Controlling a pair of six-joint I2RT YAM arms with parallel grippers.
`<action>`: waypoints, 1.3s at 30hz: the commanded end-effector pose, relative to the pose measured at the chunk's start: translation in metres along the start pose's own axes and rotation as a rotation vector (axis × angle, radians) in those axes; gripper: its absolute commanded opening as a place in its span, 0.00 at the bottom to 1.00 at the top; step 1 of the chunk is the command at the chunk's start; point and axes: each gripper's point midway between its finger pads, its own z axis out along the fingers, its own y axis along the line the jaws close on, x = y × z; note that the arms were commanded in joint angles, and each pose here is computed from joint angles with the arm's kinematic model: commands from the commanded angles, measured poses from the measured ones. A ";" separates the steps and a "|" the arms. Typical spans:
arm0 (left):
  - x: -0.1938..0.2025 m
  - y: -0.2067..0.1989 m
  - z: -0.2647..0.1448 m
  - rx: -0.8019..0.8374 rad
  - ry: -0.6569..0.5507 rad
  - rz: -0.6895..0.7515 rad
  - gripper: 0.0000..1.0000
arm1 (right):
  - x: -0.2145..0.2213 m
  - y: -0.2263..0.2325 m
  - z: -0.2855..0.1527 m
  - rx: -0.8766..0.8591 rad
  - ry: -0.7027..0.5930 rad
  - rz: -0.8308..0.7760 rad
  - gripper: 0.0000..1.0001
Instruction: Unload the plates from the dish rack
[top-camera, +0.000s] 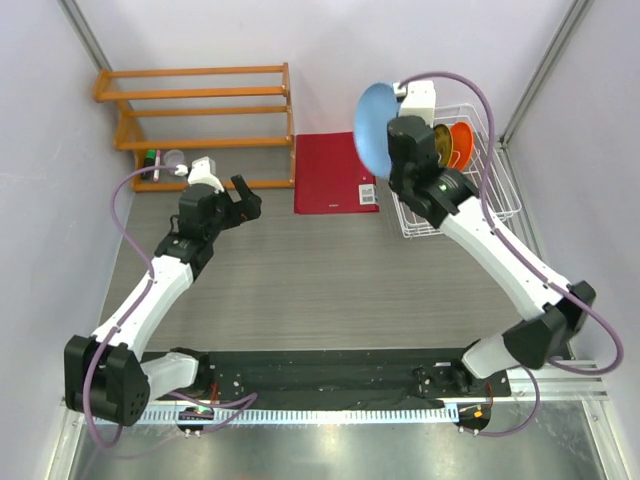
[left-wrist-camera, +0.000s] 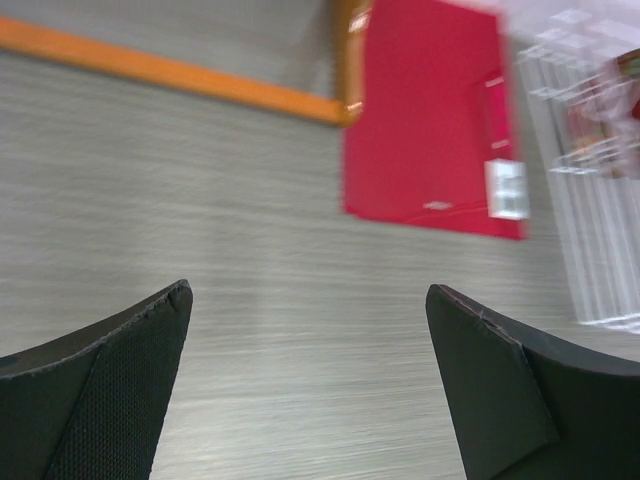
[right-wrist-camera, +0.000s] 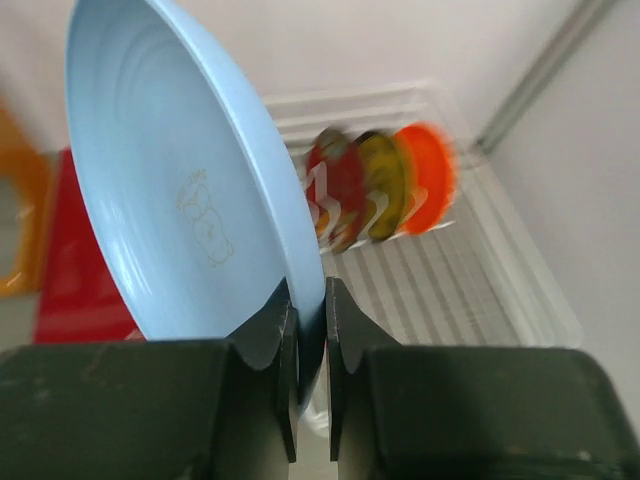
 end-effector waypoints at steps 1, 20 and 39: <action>-0.021 -0.048 -0.023 0.241 -0.077 -0.113 0.99 | 0.059 0.062 -0.030 -0.376 0.178 0.190 0.05; 0.014 -0.062 -0.053 0.467 -0.119 -0.252 0.90 | 0.117 0.155 -0.106 -0.936 0.401 0.535 0.08; 0.031 -0.055 -0.042 0.430 -0.069 -0.234 0.03 | 0.131 0.178 -0.123 -1.072 0.493 0.588 0.10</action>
